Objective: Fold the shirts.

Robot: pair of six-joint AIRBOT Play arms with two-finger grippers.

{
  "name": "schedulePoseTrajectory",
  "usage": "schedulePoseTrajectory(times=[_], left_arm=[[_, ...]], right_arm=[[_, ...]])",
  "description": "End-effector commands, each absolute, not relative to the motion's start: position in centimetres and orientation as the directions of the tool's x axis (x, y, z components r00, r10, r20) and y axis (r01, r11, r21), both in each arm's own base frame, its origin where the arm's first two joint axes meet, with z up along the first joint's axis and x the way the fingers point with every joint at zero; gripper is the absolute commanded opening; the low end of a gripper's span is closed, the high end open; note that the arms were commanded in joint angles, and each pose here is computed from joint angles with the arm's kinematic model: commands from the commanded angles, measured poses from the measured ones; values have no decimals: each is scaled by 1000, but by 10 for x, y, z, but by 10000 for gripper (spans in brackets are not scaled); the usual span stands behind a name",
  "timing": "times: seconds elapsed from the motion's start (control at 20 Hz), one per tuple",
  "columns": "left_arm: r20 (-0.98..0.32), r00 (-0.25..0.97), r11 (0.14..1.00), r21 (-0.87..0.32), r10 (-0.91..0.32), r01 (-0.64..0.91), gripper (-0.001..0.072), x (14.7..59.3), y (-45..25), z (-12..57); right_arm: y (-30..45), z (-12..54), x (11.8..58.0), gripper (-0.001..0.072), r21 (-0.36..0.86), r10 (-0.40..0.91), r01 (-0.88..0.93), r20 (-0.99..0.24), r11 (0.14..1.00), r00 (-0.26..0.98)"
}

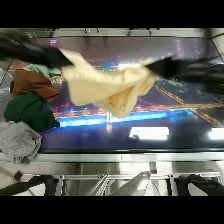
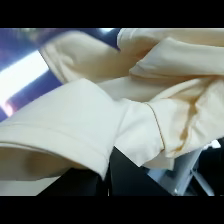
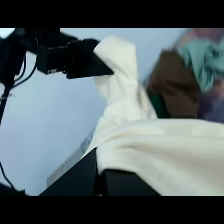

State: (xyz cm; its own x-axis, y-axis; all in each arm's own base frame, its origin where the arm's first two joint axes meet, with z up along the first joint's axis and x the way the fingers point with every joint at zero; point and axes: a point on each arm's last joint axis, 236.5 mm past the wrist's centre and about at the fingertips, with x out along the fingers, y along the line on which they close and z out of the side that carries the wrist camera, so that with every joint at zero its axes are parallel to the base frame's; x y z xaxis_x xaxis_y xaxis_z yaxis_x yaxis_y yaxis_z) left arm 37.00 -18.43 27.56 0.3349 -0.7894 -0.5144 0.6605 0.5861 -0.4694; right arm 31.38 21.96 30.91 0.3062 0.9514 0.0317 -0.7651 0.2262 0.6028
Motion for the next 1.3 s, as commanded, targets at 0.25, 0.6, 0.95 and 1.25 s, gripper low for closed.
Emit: schedulePoseTrajectory(times=[0.25, 0.6, 0.95, 1.25], left_arm=[[-289, 655, 705, -118, -698, 699, 19, 282, -161, 401], [-557, 499, 745, -433, -663, 507, 17, 433, -147, 180], [-674, 247, 718, -662, -696, 217, 720, 475, -90, 61], [-638, -175, 650, -760, -750, -10, 718, 351, -154, -19]], right_arm=[[174, 413, 270, 19, 221, 783, -803, 192, 553, 592], [179, 192, 463, 20, 499, 693, -527, -236, 688, 681], [61, 99, 492, 546, 682, 675, -281, -419, 676, 607], [-36, -30, 409, 546, 547, 493, 41, -782, 836, 381]])
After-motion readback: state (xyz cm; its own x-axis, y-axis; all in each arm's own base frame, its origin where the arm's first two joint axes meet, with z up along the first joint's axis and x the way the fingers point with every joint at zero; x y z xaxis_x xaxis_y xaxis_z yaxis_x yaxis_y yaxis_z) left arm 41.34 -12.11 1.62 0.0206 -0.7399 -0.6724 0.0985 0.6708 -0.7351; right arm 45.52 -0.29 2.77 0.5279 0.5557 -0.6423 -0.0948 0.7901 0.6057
